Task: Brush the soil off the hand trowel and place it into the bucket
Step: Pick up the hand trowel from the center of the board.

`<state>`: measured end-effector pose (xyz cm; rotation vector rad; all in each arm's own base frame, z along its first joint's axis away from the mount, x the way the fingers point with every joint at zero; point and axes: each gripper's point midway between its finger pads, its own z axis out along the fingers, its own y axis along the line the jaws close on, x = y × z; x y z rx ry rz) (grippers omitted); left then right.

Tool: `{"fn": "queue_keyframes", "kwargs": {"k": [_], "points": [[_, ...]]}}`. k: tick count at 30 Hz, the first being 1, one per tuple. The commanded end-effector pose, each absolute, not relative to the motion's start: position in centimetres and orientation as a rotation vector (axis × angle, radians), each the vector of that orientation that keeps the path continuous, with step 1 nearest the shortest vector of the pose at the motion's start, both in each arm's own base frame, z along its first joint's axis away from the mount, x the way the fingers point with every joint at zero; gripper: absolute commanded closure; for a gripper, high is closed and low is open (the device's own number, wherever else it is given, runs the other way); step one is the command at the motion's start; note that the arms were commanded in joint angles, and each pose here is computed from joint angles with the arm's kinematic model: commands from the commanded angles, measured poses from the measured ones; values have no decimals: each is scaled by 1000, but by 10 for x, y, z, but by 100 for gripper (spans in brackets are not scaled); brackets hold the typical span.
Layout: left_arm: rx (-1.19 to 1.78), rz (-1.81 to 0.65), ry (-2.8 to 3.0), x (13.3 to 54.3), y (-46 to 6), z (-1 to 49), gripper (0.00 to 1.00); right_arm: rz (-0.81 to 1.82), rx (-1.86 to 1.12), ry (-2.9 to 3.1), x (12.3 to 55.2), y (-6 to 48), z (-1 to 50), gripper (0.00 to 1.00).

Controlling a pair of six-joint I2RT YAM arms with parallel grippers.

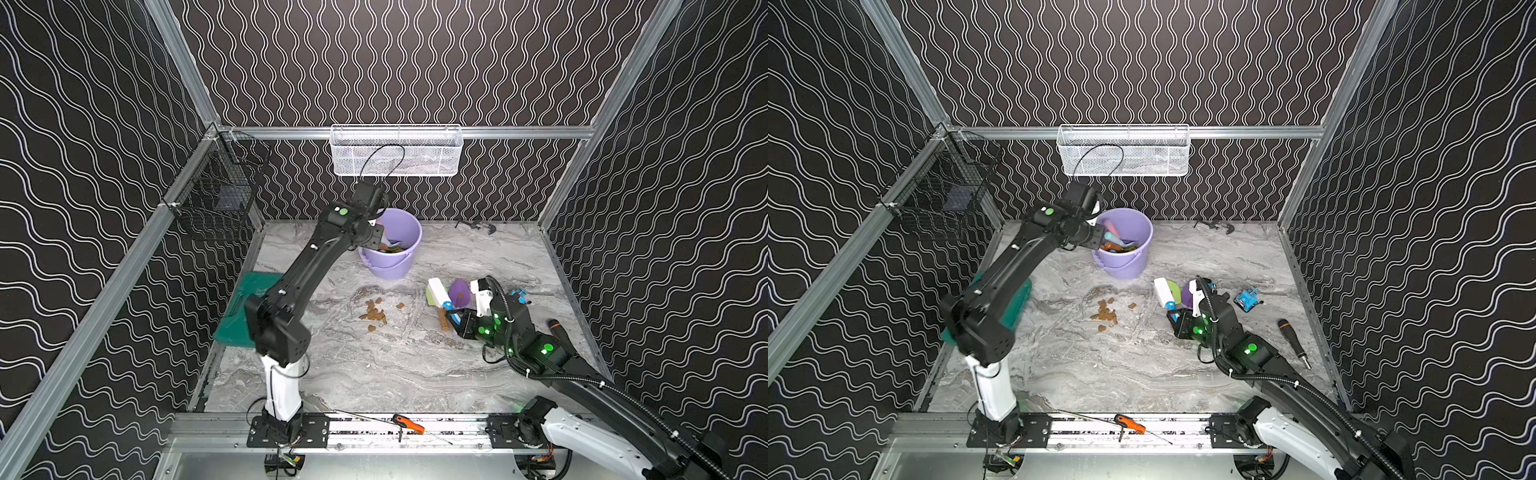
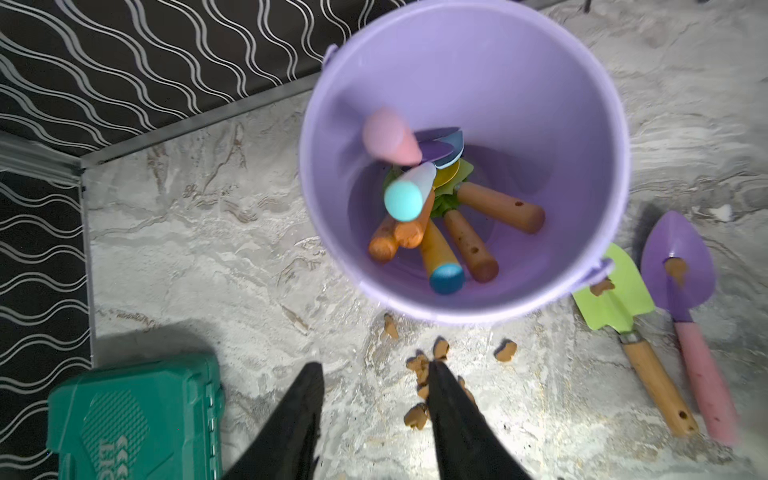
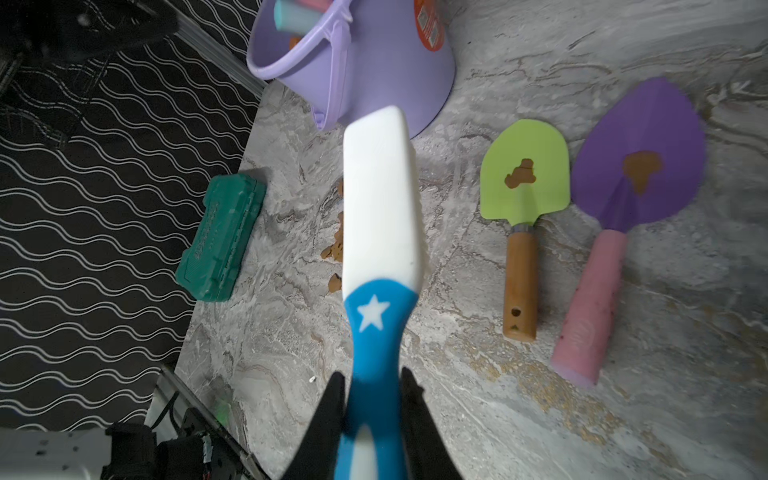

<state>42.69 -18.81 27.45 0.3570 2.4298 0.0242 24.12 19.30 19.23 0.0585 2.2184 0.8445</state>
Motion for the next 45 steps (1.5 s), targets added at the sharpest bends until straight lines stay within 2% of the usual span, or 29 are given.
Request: {"fn": "queue_keyframes", "kwargs": {"k": [1,4,9,13,16,20,29,45], "points": [[281,-88,2297,409,-200,300,54,767,113,2178,247,178,194,100],[229,-198,2260,369,-215,300,54,717,135,2189,245,168,190,100],[261,-433,2248,301,-266,265,50,642,180,2210,240,151,179,100],[252,-423,2320,282,-287,217,47,624,221,2211,234,141,171,100],[317,-350,2327,273,-310,200,39,599,241,2223,231,134,166,100],[323,-404,2352,272,-338,175,38,555,277,2228,228,123,159,100],[373,-356,2383,278,-373,135,38,536,302,2248,224,115,144,100],[410,-229,2447,304,-415,73,39,547,304,2231,224,111,152,100]]}}
